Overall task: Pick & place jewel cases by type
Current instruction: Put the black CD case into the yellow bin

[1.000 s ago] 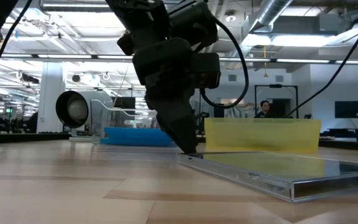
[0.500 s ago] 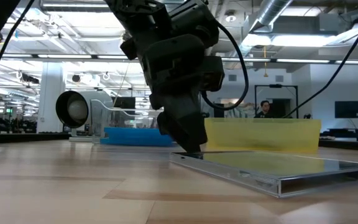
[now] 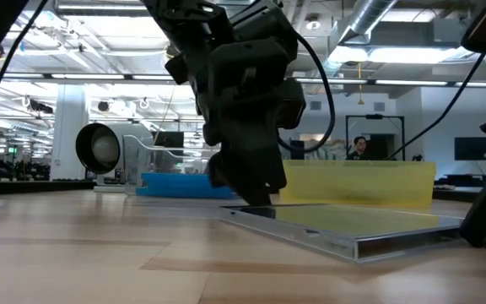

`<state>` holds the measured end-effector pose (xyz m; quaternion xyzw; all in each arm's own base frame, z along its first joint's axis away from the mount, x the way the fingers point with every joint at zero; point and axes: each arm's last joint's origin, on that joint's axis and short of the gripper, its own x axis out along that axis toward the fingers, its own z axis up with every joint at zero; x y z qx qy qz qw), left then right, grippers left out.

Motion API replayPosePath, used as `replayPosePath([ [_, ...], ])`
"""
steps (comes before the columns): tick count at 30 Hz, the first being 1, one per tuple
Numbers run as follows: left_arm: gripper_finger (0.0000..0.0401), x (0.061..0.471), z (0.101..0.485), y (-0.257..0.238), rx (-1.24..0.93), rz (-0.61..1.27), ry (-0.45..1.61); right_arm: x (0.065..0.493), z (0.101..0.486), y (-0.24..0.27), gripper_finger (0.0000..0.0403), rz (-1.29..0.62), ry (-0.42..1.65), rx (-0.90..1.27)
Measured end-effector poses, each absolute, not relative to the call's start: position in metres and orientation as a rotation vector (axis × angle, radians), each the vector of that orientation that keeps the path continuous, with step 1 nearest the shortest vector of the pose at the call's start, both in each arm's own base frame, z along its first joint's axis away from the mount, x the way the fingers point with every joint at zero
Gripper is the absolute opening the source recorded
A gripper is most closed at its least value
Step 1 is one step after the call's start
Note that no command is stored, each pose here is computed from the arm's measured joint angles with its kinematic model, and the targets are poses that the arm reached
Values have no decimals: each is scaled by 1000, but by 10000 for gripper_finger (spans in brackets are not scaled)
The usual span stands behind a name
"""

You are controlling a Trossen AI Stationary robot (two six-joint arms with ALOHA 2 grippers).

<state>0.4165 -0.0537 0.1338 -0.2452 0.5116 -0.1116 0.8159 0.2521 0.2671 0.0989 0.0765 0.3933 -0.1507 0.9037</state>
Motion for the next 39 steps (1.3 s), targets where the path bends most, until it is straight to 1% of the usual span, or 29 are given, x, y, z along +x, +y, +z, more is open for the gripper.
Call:
replayPosePath([
  [5,243,419,134,-49,-595,-276,1083,253,99,267,150,-315,809,159],
  [11,243,426,140,-37,-649,-305,1005,253,99,267,150,-314,800,163],
  [18,243,426,141,-29,-719,-359,1008,252,99,267,150,-319,801,155],
  [23,243,427,142,-26,-744,-384,1006,250,99,264,149,-356,810,163],
  [31,243,427,143,-24,-808,-369,1024,248,98,261,149,-397,808,163],
  [39,243,429,146,-20,-805,-377,984,244,97,257,150,-451,817,171],
])
